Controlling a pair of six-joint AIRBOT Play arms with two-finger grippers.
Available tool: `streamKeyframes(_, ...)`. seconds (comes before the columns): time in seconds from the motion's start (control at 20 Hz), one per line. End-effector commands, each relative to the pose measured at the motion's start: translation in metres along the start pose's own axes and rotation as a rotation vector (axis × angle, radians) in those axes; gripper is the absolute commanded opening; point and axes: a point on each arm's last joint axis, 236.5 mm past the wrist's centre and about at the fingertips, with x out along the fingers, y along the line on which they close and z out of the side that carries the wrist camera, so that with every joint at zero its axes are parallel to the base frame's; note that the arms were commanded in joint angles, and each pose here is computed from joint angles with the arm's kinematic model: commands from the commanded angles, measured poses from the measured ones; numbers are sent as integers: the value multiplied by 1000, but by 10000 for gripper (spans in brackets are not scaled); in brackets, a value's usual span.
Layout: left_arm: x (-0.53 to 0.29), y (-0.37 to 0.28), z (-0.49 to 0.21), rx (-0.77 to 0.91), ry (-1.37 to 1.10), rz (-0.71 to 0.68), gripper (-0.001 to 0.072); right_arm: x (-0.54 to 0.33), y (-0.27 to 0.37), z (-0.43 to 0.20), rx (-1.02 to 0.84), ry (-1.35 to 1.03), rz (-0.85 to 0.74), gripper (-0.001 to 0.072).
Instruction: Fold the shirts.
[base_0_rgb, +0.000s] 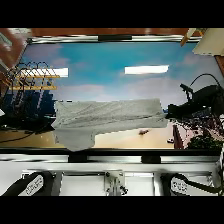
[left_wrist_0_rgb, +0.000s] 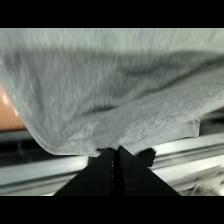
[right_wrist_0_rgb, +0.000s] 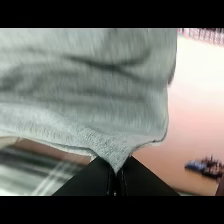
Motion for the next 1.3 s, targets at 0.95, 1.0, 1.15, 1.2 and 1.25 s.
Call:
streamKeyframes(0.95, 43, 12, 152, -185, -101, -139, 87, 43, 7, 119, 5, -310, -112, 149)
streamKeyframes(1.0, 41, 10, 150, -179, -90, -143, 258, 41, 2, 111, 0, -278, -127, 384)
streamKeyframes(1.15, 31, -2, 144, -141, -44, -165, 546, 25, -27, 89, -15, -174, -219, 541)
streamKeyframes(1.2, 26, -6, 143, -128, -36, -171, 546, 23, -30, 86, 26, -167, -192, 686)
streamKeyframes(1.25, 22, -10, 144, -114, -33, -175, 545, 24, -28, 85, 75, -165, -127, 686)
